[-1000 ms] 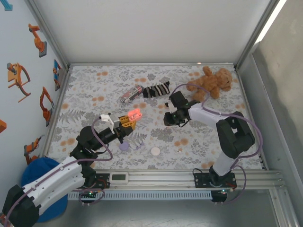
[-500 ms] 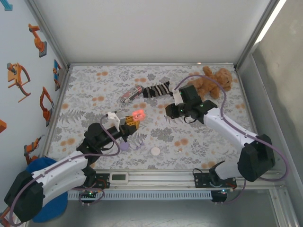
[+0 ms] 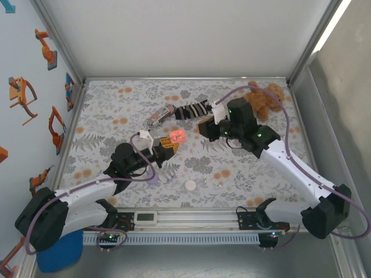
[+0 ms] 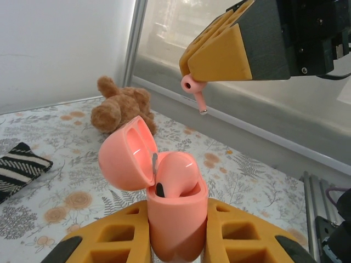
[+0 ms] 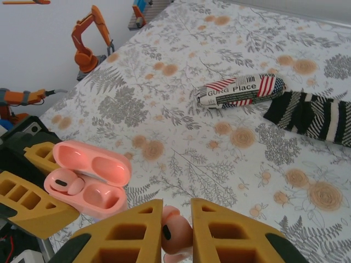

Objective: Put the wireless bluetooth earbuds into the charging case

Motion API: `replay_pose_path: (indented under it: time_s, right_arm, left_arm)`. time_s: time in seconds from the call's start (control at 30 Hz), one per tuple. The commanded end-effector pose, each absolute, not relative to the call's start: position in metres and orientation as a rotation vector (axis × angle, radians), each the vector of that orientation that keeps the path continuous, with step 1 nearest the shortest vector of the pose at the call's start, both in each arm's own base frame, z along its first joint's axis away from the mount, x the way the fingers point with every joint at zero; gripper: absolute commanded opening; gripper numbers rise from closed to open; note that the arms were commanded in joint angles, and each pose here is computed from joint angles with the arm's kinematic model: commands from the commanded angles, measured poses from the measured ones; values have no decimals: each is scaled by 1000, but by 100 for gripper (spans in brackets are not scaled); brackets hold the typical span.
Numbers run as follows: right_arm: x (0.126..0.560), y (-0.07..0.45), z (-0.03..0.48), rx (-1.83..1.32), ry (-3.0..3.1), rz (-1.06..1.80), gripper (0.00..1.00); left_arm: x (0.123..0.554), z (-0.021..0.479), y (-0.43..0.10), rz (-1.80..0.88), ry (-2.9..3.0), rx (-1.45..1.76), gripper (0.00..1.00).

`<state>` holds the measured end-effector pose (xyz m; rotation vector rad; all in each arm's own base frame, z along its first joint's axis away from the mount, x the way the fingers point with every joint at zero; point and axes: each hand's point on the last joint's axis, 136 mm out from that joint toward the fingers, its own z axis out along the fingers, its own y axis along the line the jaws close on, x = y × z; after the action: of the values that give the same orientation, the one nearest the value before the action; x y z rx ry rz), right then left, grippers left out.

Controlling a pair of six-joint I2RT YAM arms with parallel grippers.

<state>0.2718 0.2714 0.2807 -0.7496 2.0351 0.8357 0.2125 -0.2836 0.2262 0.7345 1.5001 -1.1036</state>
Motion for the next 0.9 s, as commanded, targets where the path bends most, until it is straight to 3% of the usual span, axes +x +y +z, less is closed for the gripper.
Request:
replay_pose_path:
  time_s: [0.0, 0.37, 0.87]
  right_arm:
    - [268, 282, 316, -823, 1868, 849, 17]
    - [251, 305, 335, -930, 1724, 889, 17]
    - [245, 315, 314, -980, 1728, 871, 17]
  left_arm:
    - [204, 259, -292, -1174, 1385, 763, 0]
    - [200, 263, -294, -1190, 1378, 775, 0]
    - [199, 270, -293, -1189, 1359, 767, 0]
